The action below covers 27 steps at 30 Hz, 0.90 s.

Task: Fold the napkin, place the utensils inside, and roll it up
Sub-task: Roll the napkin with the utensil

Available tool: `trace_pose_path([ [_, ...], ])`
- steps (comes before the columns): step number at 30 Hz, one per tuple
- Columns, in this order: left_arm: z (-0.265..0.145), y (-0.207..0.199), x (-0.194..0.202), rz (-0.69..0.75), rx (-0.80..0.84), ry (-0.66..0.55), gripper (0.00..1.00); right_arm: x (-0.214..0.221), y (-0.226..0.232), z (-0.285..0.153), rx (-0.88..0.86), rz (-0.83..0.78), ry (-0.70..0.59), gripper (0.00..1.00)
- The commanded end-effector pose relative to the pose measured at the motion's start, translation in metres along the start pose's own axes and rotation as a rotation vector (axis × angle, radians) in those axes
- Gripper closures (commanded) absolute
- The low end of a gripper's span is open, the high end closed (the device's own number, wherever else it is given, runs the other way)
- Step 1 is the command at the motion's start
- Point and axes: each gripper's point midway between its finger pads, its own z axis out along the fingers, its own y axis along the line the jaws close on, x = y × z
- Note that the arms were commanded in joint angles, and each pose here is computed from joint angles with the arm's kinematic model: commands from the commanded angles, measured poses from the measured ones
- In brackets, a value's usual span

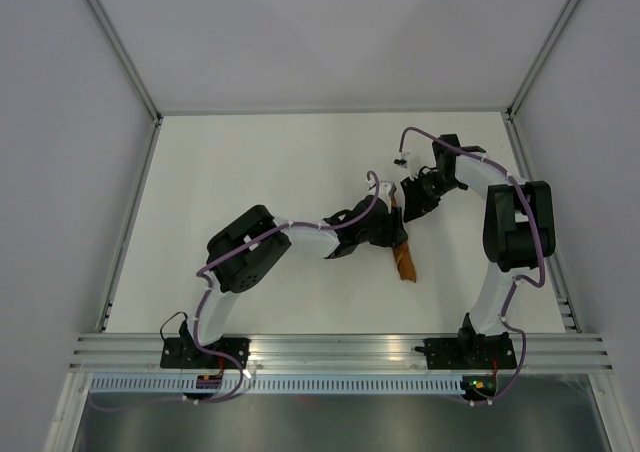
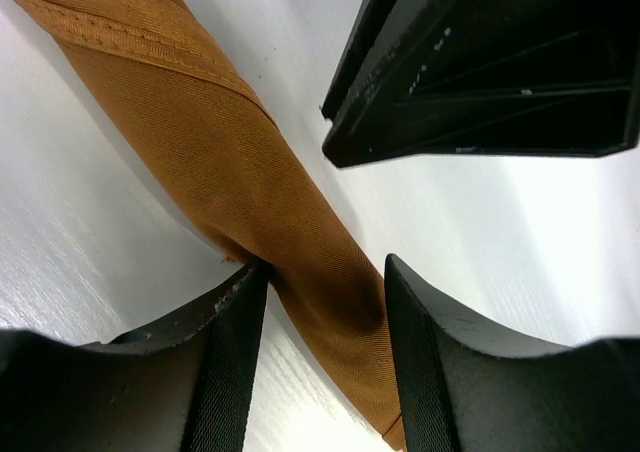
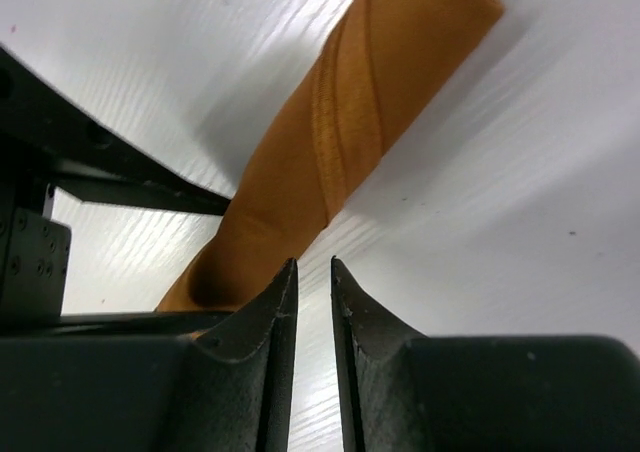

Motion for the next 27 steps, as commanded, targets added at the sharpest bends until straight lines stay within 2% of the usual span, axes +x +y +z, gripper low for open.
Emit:
trace_pose_path([
  [1, -0.010, 0.010, 0.015, 0.068, -0.016, 0.051, 0.43, -0.003, 0.020, -0.006, -0.107, -0.023, -0.016, 0.75],
  [5, -0.013, 0.006, 0.010, 0.084, 0.005, 0.030, 0.41, 0.000, 0.029, -0.004, -0.174, -0.033, -0.009, 0.76],
  [6, -0.014, 0.006, 0.009, 0.087, 0.006, 0.027, 0.37, 0.000, 0.029, -0.004, -0.174, -0.043, -0.010, 0.76],
  [24, -0.022, -0.009, 0.001, 0.154, 0.080, 0.015, 0.34, 0.005, 0.039, 0.006, -0.294, -0.023, 0.018, 0.76],
  [25, -0.022, -0.011, 0.002, 0.157, 0.087, 0.018, 0.30, 0.006, 0.038, 0.008, -0.297, -0.018, 0.023, 0.77],
  [26, -0.023, -0.011, 0.002, 0.163, 0.087, 0.019, 0.01, 0.006, 0.036, 0.009, -0.293, -0.019, 0.023, 0.77],
  [27, -0.024, -0.012, 0.000, 0.168, 0.089, 0.015, 0.00, 0.007, 0.035, 0.010, -0.293, -0.013, 0.026, 0.77],
])
